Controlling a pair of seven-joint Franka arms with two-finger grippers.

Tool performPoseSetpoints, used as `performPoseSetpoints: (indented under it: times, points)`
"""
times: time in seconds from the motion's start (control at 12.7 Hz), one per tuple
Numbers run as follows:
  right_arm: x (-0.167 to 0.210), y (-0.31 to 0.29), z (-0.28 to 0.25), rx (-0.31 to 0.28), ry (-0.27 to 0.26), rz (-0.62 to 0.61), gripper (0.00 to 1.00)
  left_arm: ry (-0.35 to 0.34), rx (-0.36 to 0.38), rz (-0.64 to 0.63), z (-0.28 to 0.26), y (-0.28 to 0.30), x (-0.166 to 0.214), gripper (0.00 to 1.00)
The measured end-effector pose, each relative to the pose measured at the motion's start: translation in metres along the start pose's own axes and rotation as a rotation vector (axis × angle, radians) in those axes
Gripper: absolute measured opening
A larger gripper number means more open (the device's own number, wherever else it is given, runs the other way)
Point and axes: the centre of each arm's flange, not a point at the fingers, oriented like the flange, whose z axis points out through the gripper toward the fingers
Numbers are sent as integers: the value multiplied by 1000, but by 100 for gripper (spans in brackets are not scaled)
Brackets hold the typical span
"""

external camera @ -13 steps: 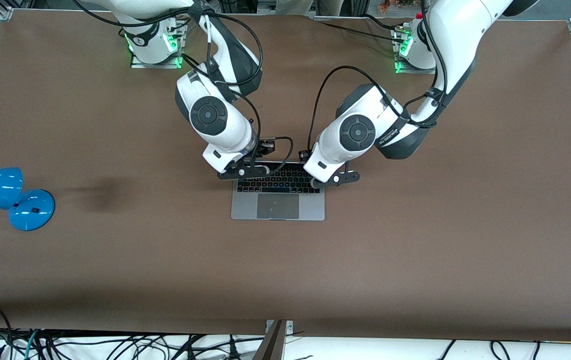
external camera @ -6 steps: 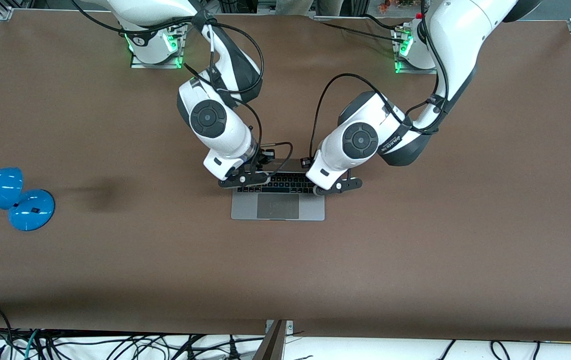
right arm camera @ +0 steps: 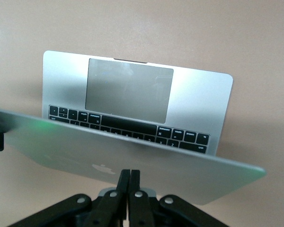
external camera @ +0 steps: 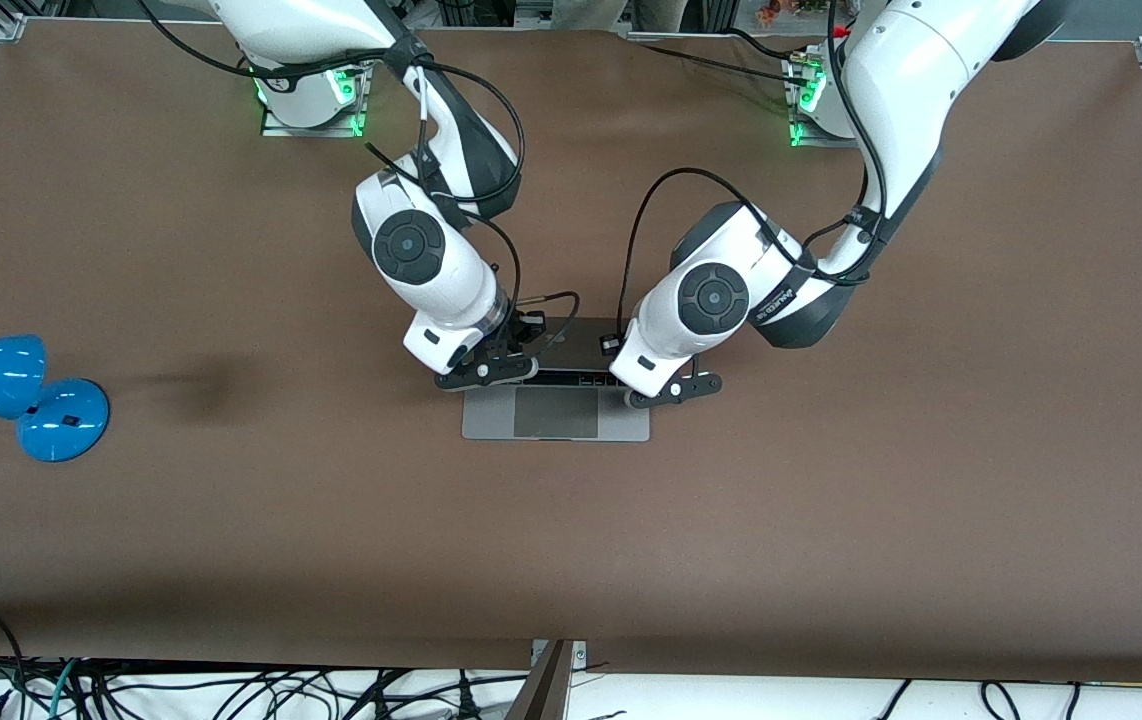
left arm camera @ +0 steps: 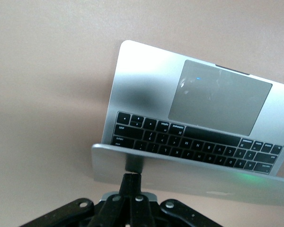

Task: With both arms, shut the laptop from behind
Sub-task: 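Push the screen down toward the keyboard with both grippers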

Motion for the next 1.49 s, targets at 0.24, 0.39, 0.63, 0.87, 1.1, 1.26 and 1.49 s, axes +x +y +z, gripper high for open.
performPoseSetpoints:
  times: [0.24,0.39,0.63,0.87,1.1,1.26,1.49]
  points:
    - [7,4,12,4,30,-38,6,15,-17,-11,8,-1,8,1]
    - [12,11,23,-1,45,-57,6,32,-22,-18,16,-2,14,1]
    - [17,14,33,0,66,-66,6,46,-19,-22,25,-1,20,1]
    - [22,18,44,2,93,-95,6,45,-20,-25,27,-1,22,1]
    - [28,27,51,1,112,-117,6,49,-15,-22,32,-2,24,1]
    - [29,29,55,1,117,-123,6,56,-25,-21,33,-1,25,1]
    - [31,31,61,2,131,-132,6,58,-28,-19,37,1,25,1]
